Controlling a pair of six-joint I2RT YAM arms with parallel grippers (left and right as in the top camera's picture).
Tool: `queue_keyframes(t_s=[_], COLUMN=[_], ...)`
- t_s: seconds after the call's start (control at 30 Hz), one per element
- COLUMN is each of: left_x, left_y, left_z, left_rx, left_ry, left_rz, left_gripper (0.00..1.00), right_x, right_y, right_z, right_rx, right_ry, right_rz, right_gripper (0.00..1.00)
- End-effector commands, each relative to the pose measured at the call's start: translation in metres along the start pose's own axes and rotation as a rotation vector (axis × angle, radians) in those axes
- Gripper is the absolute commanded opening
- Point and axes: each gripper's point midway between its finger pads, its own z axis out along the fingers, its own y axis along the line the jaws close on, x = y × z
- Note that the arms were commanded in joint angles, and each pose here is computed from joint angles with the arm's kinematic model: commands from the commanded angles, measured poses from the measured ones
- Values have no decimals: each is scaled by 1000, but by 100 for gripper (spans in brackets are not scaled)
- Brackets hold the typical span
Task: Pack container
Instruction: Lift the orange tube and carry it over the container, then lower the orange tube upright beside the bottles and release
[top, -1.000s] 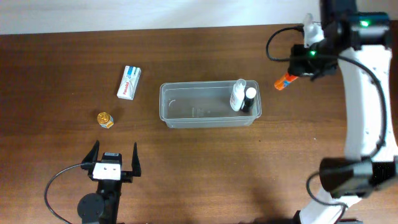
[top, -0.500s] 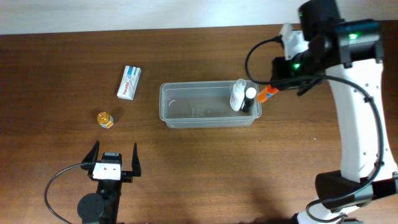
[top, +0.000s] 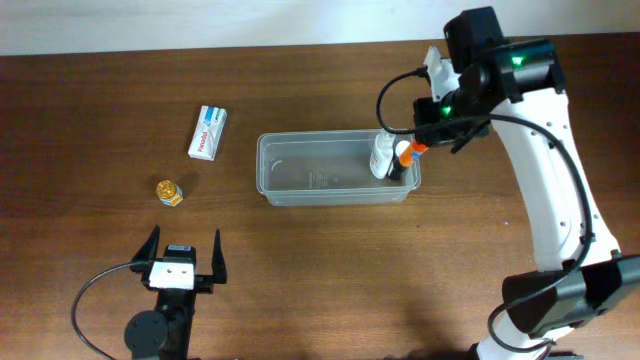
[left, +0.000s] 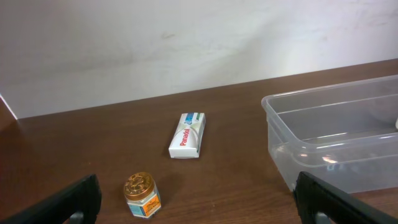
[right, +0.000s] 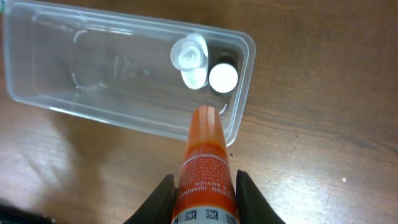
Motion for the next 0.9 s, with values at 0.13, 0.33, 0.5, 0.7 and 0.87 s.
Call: queue_keyframes(t_s=[0.13,0.33,0.5,0.7,0.87], left_x=[2,2,2,2,2], left_y=[2,2,2,2,2], left_z=[0,0,0,0,0], left_rx=[-11,-11,-11,-11,-11], left_ry=[2,2,2,2,2], left_rz=[16,16,16,16,16], left_gripper=[99,99,99,99,99], right_x=[5,-1,0,3,6], right_y=[-3,-6,-9,-12,-14], right_z=[24,41,61,76,86], right_rx=[9,8,8,8,9], right_ry=[35,16,16,23,31], right_rz=[9,13,13,14,15], right_gripper=[23,23,22,23,23])
